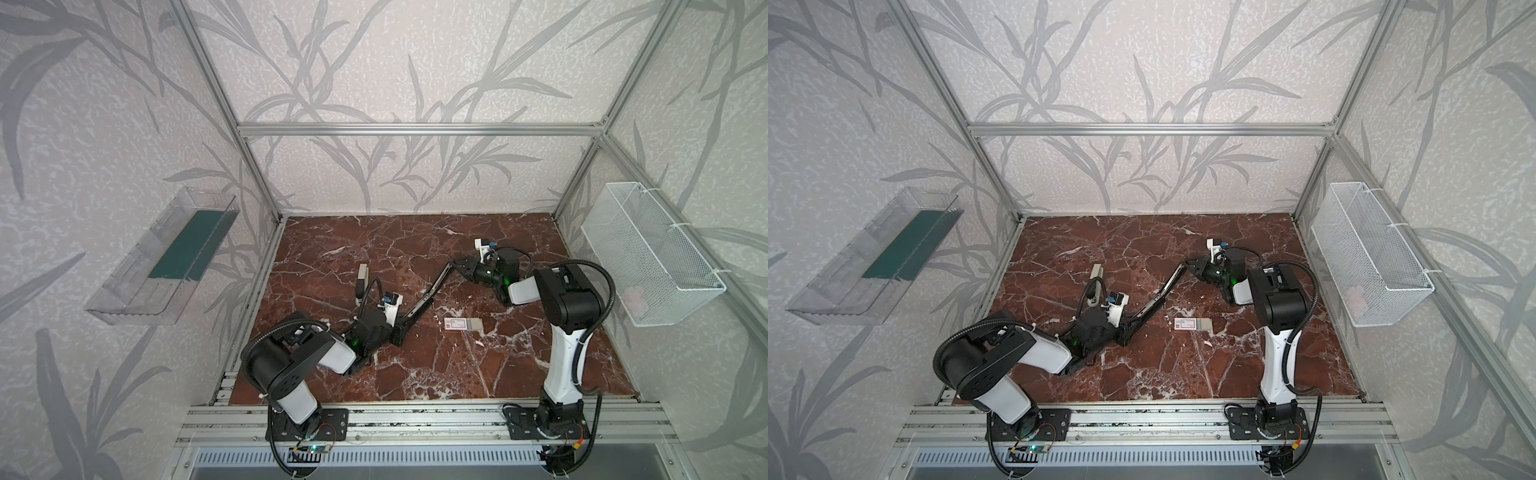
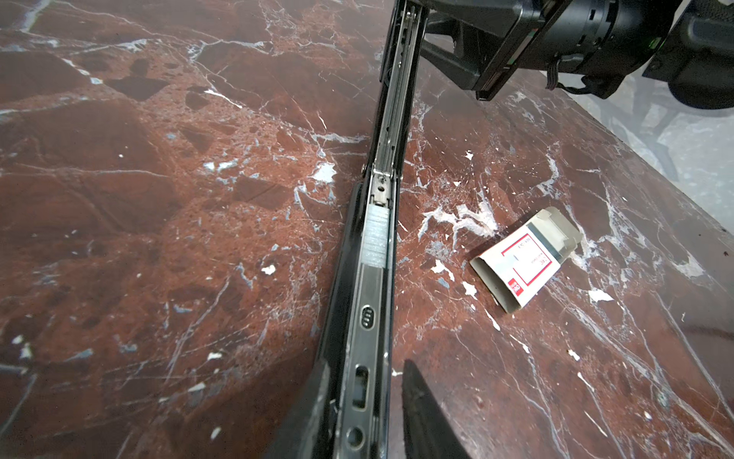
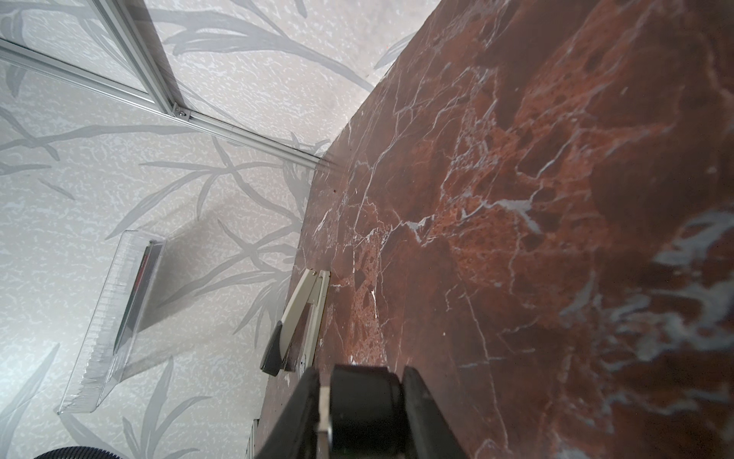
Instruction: Load the staples into the stapler
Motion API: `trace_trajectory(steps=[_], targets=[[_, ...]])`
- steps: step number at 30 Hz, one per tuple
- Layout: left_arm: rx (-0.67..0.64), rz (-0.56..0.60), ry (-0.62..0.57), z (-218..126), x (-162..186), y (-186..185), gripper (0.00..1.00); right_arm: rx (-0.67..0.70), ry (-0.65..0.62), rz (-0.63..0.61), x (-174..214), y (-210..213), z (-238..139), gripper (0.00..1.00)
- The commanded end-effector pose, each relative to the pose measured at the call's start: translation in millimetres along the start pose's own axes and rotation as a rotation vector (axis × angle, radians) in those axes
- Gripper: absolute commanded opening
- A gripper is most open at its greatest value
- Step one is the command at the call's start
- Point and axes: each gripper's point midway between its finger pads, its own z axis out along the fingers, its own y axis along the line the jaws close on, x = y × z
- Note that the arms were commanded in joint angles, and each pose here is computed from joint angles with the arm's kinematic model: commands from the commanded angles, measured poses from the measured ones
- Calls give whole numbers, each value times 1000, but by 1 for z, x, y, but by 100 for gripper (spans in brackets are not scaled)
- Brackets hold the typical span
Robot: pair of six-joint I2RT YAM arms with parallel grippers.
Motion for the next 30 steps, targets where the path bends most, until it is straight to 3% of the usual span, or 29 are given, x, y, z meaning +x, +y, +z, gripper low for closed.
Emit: trace_trajectory(steps=[1,10,25,30], targets=[[41,-5,-47,0,1,-4,34,-53,-35,-44,-14,25,-5,24],[40,3,-126,-9,-3,-1,32,-43,-37,-44,-14,24,-6,24],[38,46,-159,-17,-6,-1,30,-28,-26,-40,-11,19,-5,24],[49,66,-127,-13,-2,-4,11,-29,-29,-45,-13,21,-5,24]])
